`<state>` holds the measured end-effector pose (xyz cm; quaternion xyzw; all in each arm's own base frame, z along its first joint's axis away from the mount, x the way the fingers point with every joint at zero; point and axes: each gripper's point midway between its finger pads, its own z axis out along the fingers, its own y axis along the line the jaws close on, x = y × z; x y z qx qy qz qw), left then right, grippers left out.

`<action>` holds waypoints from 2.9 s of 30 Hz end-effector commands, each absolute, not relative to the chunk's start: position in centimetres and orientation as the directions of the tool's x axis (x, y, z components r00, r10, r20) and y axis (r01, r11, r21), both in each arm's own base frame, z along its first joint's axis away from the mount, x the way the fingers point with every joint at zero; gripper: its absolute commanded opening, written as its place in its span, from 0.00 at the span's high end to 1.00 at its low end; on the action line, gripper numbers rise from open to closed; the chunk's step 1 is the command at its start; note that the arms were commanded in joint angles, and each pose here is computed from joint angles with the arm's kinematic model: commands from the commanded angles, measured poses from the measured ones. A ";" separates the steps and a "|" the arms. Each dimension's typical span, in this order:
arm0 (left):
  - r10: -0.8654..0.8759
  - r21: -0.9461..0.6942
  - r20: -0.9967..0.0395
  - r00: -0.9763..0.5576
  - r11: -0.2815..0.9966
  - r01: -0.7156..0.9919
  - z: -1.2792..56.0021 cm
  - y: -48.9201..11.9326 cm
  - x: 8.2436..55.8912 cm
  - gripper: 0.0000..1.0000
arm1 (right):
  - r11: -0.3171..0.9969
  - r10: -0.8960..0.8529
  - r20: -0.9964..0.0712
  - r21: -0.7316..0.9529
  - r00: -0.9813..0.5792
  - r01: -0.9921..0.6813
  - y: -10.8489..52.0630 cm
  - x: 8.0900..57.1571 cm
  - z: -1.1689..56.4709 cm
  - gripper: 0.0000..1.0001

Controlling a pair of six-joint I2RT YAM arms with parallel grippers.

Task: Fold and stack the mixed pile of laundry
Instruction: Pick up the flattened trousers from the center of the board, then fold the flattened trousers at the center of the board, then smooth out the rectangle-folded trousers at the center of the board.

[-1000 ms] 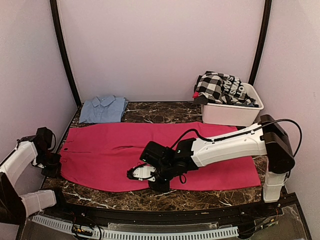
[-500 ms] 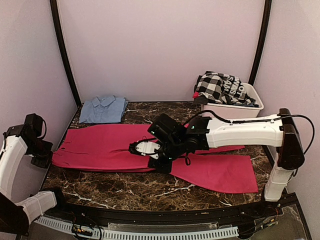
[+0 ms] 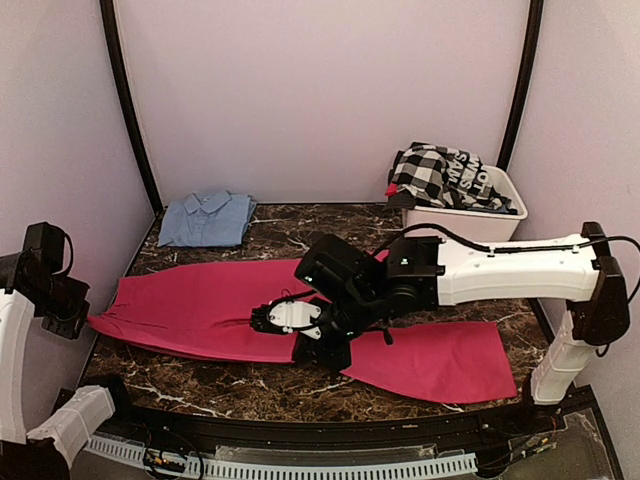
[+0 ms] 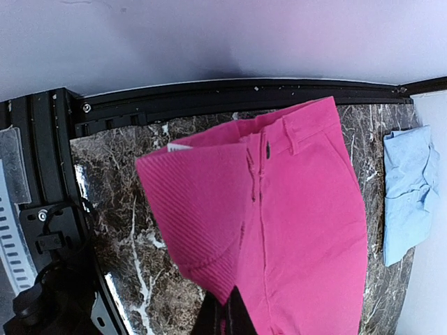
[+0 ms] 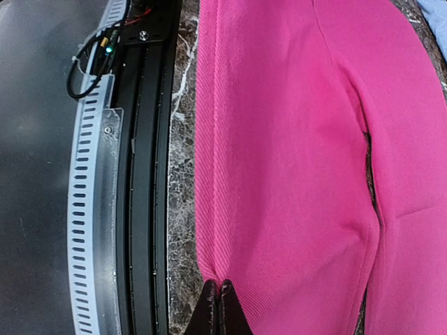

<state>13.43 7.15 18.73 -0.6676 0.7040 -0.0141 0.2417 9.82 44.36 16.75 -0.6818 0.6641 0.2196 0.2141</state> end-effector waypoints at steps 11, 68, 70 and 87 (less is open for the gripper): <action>-0.912 -0.331 -0.409 -0.020 0.169 -0.928 19.8 10.4 20.8 1.00 | 0.140 -0.753 -0.656 -0.091 -0.047 -0.986 47.0 25.4 20.2 1.00; -0.485 -0.286 -0.371 -0.792 0.871 -0.400 8.3 -2.8 43.7 0.36 | 0.471 -0.663 -0.532 0.252 -0.528 -0.845 45.1 29.2 10.2 1.00; -0.476 -0.307 -0.420 -0.773 0.876 -0.373 10.4 -3.2 43.3 0.35 | 0.490 -0.655 -0.532 0.242 -0.537 -0.838 44.9 30.7 9.9 1.00; -0.456 -0.252 -0.313 -0.833 0.886 -0.390 4.8 -7.0 39.9 0.33 | 0.596 -0.615 -0.476 0.243 -0.629 -0.765 45.6 38.5 5.7 0.95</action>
